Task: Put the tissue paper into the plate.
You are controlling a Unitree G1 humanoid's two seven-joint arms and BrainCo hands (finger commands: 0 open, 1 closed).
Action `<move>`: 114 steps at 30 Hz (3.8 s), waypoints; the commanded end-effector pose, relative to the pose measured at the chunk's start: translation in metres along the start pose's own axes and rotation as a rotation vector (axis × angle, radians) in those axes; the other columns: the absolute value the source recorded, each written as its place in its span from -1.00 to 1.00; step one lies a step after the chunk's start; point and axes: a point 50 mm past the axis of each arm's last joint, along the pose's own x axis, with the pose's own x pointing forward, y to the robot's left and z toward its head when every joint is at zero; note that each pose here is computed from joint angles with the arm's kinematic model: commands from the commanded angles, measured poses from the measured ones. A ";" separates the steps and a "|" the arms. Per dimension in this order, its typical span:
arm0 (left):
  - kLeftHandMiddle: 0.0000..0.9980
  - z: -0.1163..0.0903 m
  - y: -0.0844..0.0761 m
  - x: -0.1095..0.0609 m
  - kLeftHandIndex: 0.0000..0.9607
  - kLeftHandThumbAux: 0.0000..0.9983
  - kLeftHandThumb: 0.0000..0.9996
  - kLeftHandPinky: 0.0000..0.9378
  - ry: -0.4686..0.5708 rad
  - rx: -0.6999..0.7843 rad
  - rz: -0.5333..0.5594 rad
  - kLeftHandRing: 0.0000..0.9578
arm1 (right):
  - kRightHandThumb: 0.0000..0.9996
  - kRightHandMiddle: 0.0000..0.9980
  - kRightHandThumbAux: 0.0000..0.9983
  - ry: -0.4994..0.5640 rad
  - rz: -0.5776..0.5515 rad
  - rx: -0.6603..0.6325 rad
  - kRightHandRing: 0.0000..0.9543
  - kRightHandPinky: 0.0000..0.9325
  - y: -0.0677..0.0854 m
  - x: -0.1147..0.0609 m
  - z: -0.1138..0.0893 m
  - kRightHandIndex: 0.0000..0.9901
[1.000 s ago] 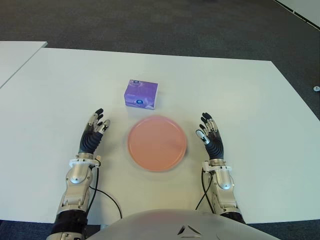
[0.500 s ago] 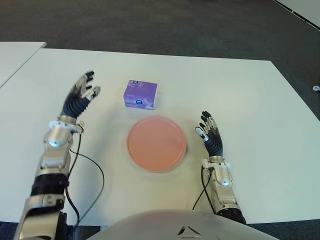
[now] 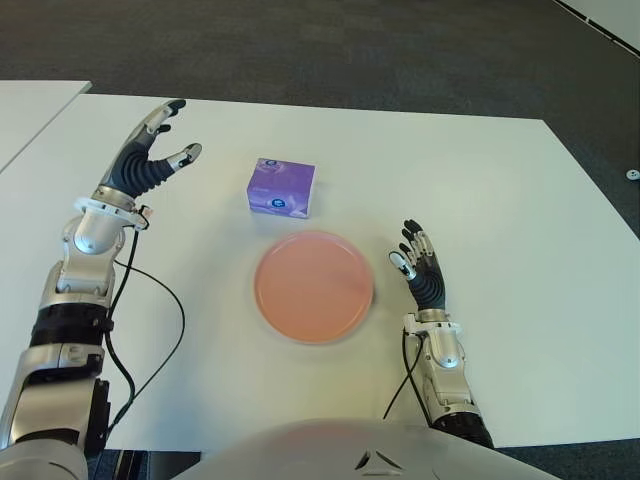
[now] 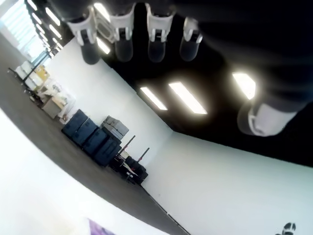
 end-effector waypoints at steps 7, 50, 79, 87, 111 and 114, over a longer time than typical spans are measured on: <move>-1.00 0.001 -0.023 0.020 -1.00 -0.09 -0.83 -1.00 -0.038 0.126 -0.109 -1.00 | -1.00 -1.00 0.01 0.294 -0.001 0.009 -1.00 -1.00 0.004 -0.032 -0.044 -1.00; -1.00 0.002 -0.115 0.055 -1.00 -0.33 -0.91 -1.00 -0.323 0.890 -0.366 -1.00 | -1.00 -1.00 0.03 0.331 0.027 0.046 -1.00 -1.00 0.017 -0.030 -0.047 -1.00; -1.00 0.007 -0.102 0.069 -1.00 -0.34 -0.94 -1.00 -0.443 1.128 -0.175 -1.00 | -1.00 -1.00 0.03 0.351 0.104 0.040 -1.00 -1.00 0.013 -0.036 -0.055 -1.00; -1.00 0.008 -0.104 0.069 -1.00 -0.34 -0.94 -1.00 -0.429 1.099 -0.187 -1.00 | -1.00 -1.00 0.02 0.352 0.118 0.047 -1.00 -1.00 0.011 -0.038 -0.054 -1.00; -1.00 0.002 -0.109 0.068 -1.00 -0.36 -0.94 -1.00 -0.331 1.046 -0.313 -1.00 | -1.00 -1.00 0.00 0.342 0.130 0.027 -1.00 -1.00 0.009 -0.039 -0.052 -1.00; -1.00 0.001 -0.110 0.067 -1.00 -0.35 -0.94 -1.00 -0.315 1.025 -0.328 -1.00 | -1.00 -1.00 0.00 0.346 0.133 0.025 -1.00 -1.00 0.009 -0.040 -0.052 -1.00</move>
